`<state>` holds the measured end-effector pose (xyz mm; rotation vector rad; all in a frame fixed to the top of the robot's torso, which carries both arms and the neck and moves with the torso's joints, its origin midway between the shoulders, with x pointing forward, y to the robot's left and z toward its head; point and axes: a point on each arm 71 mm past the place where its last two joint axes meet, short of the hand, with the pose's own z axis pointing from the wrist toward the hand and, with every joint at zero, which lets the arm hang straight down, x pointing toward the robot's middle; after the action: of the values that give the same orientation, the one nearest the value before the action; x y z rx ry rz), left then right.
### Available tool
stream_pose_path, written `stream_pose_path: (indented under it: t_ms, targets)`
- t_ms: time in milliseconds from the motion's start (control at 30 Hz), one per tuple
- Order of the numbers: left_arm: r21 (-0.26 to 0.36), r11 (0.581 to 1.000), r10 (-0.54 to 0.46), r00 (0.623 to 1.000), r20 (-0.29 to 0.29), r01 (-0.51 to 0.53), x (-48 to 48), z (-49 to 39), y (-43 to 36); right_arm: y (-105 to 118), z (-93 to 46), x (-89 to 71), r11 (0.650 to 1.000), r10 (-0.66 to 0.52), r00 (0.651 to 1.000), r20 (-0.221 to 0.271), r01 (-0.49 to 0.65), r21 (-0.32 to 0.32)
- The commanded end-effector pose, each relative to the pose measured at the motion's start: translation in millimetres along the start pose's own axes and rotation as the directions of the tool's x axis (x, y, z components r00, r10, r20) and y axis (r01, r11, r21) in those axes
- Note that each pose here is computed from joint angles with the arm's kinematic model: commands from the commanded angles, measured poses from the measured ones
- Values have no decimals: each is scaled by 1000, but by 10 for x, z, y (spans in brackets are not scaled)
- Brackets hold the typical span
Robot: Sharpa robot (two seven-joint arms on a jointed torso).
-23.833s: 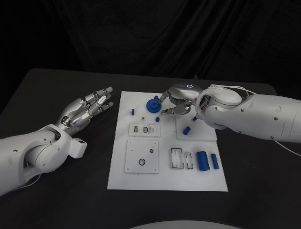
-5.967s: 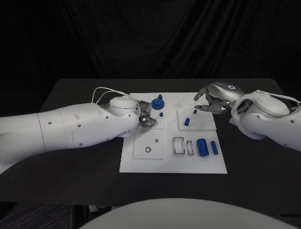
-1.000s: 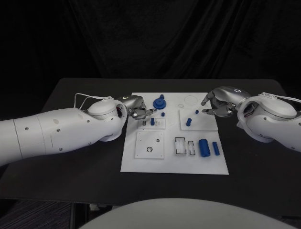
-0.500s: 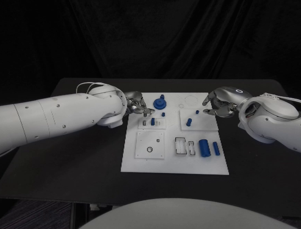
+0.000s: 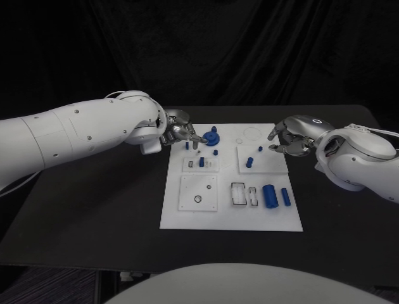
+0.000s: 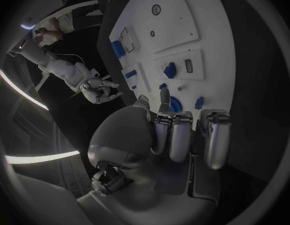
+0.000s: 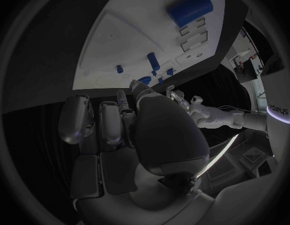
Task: Assemble the parts on the task board
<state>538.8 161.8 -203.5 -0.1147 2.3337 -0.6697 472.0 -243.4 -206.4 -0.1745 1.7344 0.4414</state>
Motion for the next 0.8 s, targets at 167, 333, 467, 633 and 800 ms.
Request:
stream_pose_path:
  t_ms: [167, 333, 467, 633, 800]
  targets:
    - [-17, 999, 45, 998, -32, -46, 16, 25, -58, 12, 7, -11, 1000, 3, 1000, 17, -3, 9]
    - [-84, 994, 66, 998, -24, -68, 36, 36, -63, 17, 7, -8, 1000, 3, 1000, 14, -3, 7]
    - [-133, 982, 133, 991, -8, -133, 60, 49, -98, 15, 5, -8, 1000, 3, 1000, 13, -3, 7]
    - [-196, 957, 221, 975, 17, -214, 82, 70, -149, 24, 6, -7, 1000, 3, 1000, 13, -3, 4]
    - [-248, 932, 279, 960, 21, -265, 104, 91, -183, 25, 9, -6, 1000, 3, 1000, 13, -3, 3]
